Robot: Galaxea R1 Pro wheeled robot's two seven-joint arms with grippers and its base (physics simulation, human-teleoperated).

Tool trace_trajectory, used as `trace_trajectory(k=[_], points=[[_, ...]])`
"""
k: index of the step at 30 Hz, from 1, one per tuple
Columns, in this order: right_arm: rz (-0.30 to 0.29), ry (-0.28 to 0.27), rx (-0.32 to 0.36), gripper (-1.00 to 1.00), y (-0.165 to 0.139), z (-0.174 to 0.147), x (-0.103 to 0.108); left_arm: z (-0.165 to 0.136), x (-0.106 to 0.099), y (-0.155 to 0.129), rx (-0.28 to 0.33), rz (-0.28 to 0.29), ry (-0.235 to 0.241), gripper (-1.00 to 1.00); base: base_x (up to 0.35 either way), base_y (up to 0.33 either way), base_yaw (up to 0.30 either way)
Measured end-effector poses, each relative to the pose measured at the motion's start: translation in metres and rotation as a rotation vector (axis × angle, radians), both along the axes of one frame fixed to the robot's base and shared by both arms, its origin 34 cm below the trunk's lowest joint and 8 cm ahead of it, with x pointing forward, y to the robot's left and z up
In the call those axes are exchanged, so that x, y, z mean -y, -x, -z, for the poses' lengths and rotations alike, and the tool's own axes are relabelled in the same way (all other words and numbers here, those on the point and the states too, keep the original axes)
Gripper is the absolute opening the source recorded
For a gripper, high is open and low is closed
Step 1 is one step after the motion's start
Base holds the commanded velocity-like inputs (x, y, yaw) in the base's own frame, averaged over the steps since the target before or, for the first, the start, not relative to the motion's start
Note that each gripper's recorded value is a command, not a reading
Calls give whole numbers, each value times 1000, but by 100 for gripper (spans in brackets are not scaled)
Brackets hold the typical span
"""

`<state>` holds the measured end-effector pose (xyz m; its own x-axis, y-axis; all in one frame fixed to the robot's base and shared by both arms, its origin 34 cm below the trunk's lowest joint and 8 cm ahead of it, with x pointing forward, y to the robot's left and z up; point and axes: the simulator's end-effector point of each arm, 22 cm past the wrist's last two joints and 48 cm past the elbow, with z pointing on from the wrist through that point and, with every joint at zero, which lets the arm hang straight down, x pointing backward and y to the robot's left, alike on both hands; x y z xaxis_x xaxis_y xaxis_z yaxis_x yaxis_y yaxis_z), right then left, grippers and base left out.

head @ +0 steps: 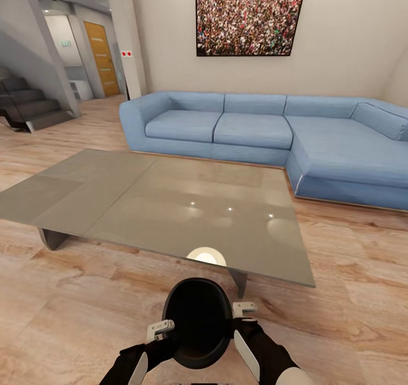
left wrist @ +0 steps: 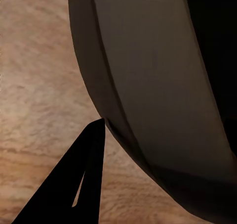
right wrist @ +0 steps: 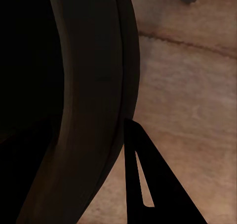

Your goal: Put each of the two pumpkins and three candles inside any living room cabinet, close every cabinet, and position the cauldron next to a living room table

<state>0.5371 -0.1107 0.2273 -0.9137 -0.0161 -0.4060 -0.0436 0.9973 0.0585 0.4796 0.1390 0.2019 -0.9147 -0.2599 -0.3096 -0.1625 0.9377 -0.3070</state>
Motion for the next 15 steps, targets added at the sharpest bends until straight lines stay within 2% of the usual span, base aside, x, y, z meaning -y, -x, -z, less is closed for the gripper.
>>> trace_trajectory(k=[3,4,5,15], points=[[0,0,0,-100,0,0,0,0,0,0,0,0,0,-100,0,0,0],[0,0,0,100,0,0,0,0,0,0,0,0,0,100,0,0,0],[-16,-37,1,100,5,6,-9,5,3,6,-24,-40,40,100,0,0,0],[-14,-44,8,100,3,2,-10,2,3,5,-19,-42,44,100,0,0,0]])
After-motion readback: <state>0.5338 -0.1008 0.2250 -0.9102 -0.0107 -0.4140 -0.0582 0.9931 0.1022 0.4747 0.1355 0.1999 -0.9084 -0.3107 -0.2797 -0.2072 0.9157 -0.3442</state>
